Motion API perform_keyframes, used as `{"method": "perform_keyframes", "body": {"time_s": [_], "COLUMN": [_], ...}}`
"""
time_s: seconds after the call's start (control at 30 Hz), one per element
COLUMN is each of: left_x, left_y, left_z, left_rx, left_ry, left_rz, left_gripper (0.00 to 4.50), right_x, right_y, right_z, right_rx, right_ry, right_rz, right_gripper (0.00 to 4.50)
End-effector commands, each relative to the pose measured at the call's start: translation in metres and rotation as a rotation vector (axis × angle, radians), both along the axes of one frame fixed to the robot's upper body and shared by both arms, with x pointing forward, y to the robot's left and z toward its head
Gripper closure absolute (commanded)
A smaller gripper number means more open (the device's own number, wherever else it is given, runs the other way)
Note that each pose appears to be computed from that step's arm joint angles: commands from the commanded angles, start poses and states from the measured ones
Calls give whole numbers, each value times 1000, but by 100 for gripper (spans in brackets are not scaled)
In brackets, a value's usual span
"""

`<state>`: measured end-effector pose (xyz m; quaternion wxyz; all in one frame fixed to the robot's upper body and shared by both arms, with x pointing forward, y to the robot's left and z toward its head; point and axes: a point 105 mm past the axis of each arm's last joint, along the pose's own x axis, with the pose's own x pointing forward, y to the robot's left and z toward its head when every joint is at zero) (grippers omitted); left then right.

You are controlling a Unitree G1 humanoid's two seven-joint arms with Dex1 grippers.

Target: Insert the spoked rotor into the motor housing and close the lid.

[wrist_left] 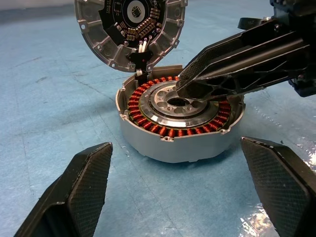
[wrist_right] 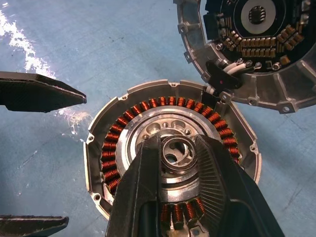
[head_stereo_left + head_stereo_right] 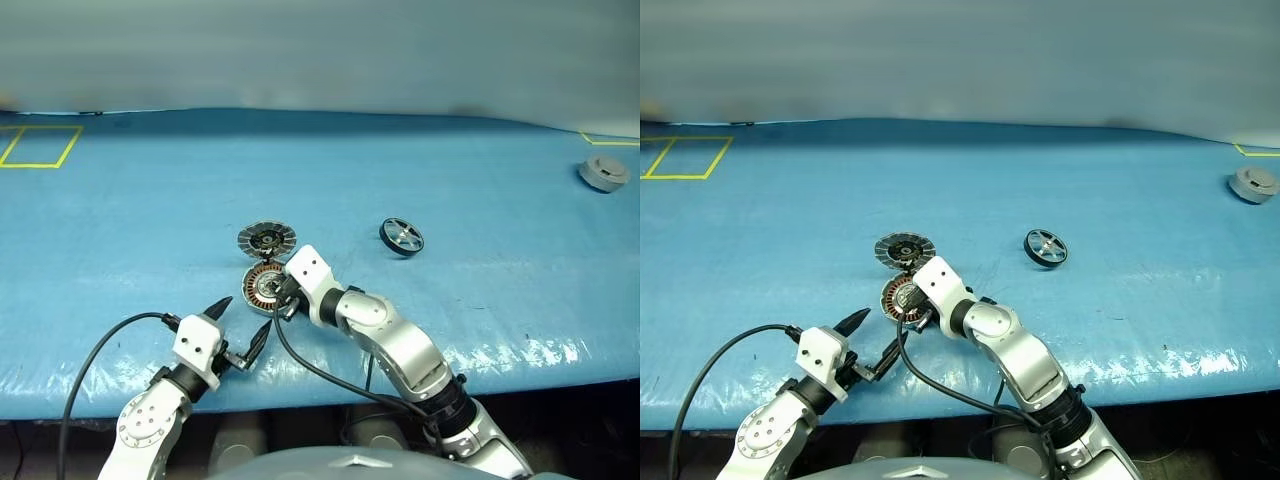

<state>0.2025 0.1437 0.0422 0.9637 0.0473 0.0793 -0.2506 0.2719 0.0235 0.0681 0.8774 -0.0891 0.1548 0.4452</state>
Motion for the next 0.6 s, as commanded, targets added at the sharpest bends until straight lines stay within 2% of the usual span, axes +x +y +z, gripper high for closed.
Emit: {"method": "perform_keyframes", "body": {"time_s": [0.03, 0.6], "left_x": [0, -1], "left_y": [-5, -8], "left_z": [9, 7], "left_rx": [-15, -35], "left_ry": [-28, -13], "left_rz": [-13, -30], "left_gripper": [0, 0], "right_x": [0, 7], "right_y": [7, 12], "right_z": [15, 12], "right_rx": [44, 59], "right_ry": [-42, -42], "right_rz": [33, 5], "right_gripper": [384, 384]}}
